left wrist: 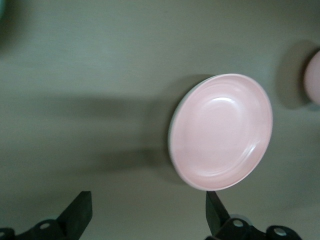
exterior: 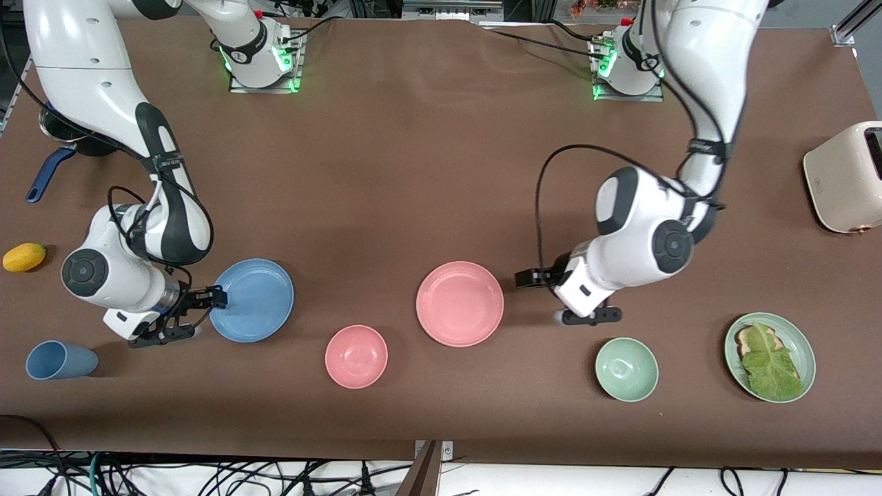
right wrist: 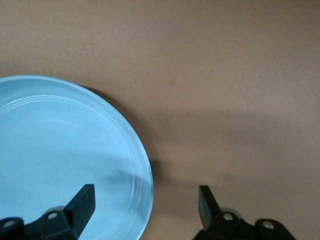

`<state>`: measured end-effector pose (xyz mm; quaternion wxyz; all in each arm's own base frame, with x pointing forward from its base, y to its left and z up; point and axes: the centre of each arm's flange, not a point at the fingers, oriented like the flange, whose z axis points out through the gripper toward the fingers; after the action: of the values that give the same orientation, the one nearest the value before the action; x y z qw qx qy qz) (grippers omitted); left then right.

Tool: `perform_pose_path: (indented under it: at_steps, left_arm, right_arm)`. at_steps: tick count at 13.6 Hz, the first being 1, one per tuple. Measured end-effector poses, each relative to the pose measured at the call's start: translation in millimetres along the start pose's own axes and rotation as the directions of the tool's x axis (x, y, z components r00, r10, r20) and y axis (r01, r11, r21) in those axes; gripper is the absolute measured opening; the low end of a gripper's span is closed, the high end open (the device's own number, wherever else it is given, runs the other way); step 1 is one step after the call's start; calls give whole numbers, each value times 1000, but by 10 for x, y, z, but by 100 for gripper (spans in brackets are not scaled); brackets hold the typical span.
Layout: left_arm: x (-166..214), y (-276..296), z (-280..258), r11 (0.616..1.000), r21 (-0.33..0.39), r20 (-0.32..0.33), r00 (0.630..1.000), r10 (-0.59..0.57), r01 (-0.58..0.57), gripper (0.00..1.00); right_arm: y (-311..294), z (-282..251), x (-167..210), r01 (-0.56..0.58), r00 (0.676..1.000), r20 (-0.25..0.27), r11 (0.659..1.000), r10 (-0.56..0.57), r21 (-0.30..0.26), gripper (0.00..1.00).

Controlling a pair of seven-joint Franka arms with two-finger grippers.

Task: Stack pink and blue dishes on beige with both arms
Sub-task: 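Grasp the blue plate rim with the right gripper while the left gripper withdraws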

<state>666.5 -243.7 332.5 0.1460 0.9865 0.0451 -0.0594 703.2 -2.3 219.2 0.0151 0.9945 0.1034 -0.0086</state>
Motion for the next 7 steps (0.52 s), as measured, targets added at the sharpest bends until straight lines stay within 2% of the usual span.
perform_pose_path:
  at_steps: [2,3,4,7]
  left_arm:
    - [-45,-187,-324,997,78,20,1000,18,-19,100]
    - [-67,-274,-470,995,95,33,999,23,-26,100]
    - [-86,-374,-618,994,101,47,998,40,-45,100]
    - [-106,-768,-1026,987,116,78,991,107,-115,100]
  right_arm:
    - [2,28,-6,-1,1000,4,1000,1,1,87]
    - [2,40,-9,-1,1000,6,1000,1,2,79]
    - [4,62,-13,-5,1000,9,1000,5,5,72]
    - [3,170,-36,-22,1000,21,999,22,25,64]
